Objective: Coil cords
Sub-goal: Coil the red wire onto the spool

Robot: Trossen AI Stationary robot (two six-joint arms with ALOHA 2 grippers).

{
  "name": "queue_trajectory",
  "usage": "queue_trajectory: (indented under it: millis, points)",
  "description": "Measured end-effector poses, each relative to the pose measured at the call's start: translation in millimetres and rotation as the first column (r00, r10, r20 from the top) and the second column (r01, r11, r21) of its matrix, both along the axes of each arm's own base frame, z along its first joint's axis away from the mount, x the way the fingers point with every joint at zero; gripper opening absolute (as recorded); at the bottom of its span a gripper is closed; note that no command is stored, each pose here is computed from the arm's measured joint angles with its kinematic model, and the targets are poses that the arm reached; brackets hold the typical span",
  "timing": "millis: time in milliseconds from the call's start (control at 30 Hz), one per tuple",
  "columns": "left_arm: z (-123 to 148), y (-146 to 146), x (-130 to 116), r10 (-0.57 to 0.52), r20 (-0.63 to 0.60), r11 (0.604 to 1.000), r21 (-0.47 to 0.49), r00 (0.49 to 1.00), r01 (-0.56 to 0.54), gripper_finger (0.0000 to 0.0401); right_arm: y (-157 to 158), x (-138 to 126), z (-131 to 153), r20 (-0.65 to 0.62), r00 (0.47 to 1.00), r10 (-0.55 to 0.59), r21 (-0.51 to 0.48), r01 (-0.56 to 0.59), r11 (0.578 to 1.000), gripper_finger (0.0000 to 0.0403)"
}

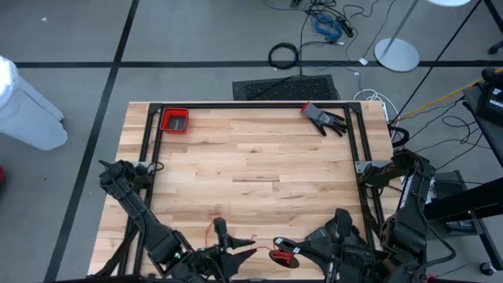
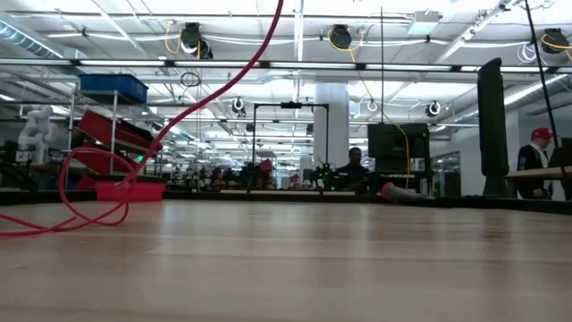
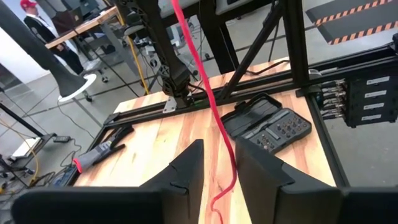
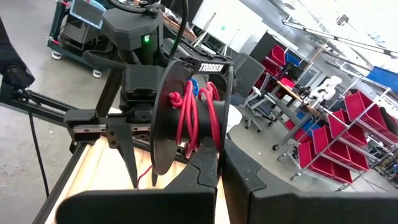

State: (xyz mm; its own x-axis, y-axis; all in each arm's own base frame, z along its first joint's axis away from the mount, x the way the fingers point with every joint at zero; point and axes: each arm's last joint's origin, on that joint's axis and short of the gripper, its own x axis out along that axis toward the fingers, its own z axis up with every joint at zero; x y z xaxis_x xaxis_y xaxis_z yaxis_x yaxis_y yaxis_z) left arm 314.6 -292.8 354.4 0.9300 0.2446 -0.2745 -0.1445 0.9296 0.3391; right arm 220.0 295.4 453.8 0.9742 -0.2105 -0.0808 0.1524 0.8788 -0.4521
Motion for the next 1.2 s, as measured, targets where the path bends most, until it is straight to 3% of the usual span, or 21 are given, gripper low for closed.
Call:
queue_trajectory:
  millis: [300, 1200]
  points:
    - [-1.4, 0.8, -0.4, 0.001, -0.014, 1.000, 0.014, 1.000, -0.001, 0.0008, 0.0, 0.0, 0.0, 0.000, 1.000, 0.000, 0.000, 0.000, 1.000, 0.0000]
    - [0.4, 29.3, 23.2, 0.132, 0.018, 0.991, 0.024, 0.991, -0.132, 0.0000, -3.4, 4.7, 0.6, 0.005, 1.000, -0.017, 0.010, 0.017, 1.000, 0.0000]
